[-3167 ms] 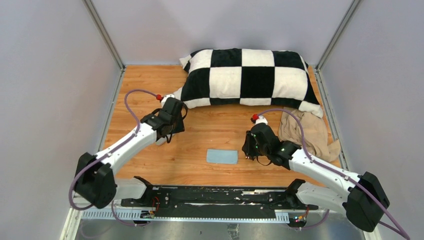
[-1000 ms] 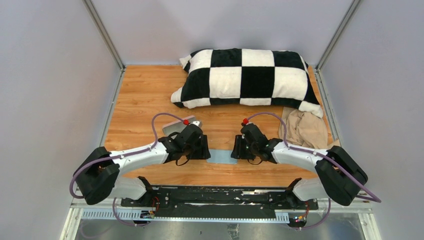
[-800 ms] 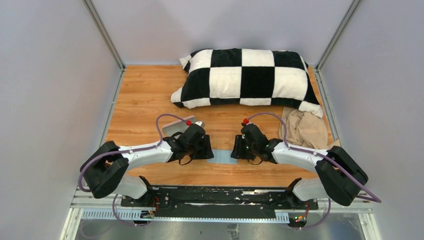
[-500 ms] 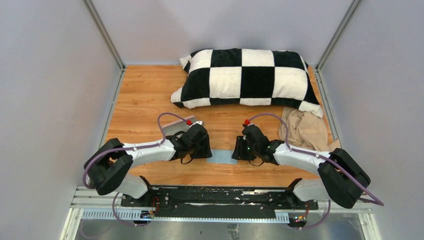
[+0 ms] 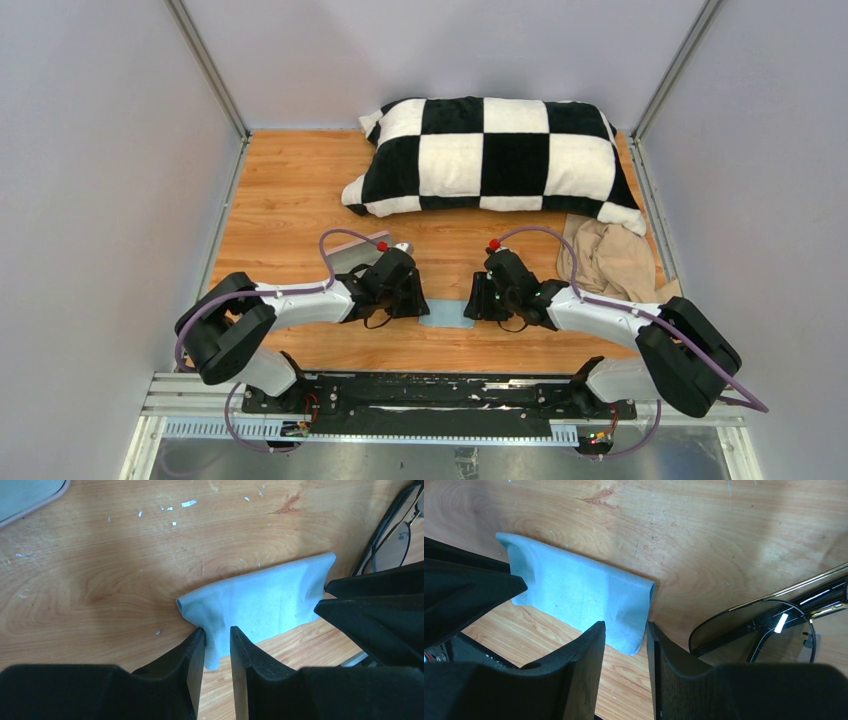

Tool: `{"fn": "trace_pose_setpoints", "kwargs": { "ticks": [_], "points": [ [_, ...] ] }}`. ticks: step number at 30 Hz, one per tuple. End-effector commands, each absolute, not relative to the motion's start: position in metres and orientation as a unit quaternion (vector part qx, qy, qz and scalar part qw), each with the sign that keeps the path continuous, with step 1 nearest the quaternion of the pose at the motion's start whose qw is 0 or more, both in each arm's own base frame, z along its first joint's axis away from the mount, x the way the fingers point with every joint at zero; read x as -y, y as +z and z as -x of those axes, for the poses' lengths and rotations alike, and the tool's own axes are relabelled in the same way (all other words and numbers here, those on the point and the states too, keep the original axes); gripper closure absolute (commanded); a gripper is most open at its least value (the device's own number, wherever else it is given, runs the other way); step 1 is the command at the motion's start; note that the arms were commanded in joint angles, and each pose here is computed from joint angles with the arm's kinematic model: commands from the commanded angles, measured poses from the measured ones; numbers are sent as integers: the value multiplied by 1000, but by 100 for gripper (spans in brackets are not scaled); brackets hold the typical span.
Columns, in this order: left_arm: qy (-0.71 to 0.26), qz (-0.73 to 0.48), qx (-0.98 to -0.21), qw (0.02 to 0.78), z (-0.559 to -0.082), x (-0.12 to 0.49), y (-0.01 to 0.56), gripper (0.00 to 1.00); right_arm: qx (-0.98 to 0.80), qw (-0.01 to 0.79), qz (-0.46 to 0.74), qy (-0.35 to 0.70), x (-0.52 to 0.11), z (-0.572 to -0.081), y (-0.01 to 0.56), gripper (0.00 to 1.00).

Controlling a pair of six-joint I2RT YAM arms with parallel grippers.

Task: Organize the sunglasses
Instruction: Pick up the glasses cleaning cloth from the center of the board.

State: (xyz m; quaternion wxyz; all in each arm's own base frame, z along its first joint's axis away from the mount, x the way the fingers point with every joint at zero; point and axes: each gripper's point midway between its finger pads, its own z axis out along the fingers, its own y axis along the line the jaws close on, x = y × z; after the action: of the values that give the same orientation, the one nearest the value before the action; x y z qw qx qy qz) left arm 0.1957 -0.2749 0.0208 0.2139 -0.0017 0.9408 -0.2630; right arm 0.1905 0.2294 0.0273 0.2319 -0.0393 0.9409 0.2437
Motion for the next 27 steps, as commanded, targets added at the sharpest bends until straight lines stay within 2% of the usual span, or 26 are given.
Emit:
{"fn": "trace_pose_setpoints", "kwargs": {
  "ticks": [1,8,11,14,19,27],
  "points": [
    [-218,5,-958,186,-181,256,-3,69,-951,219,33,216,-214,-184,14,58],
    [-215,2,-959,187,-183,257,1,81,-953,204,34,221,-218,-180,7,60],
    [-214,0,-959,186,-183,257,1,88,-953,199,34,225,-221,-180,4,66],
    [-215,0,-958,187,-184,258,3,100,-955,196,32,222,-221,-180,1,77],
    [-219,0,-957,191,-185,259,8,100,-955,195,32,222,-222,-181,1,99],
    [-217,9,-948,232,-194,251,33,100,-945,213,49,243,-235,-187,22,100]
  ]
}}
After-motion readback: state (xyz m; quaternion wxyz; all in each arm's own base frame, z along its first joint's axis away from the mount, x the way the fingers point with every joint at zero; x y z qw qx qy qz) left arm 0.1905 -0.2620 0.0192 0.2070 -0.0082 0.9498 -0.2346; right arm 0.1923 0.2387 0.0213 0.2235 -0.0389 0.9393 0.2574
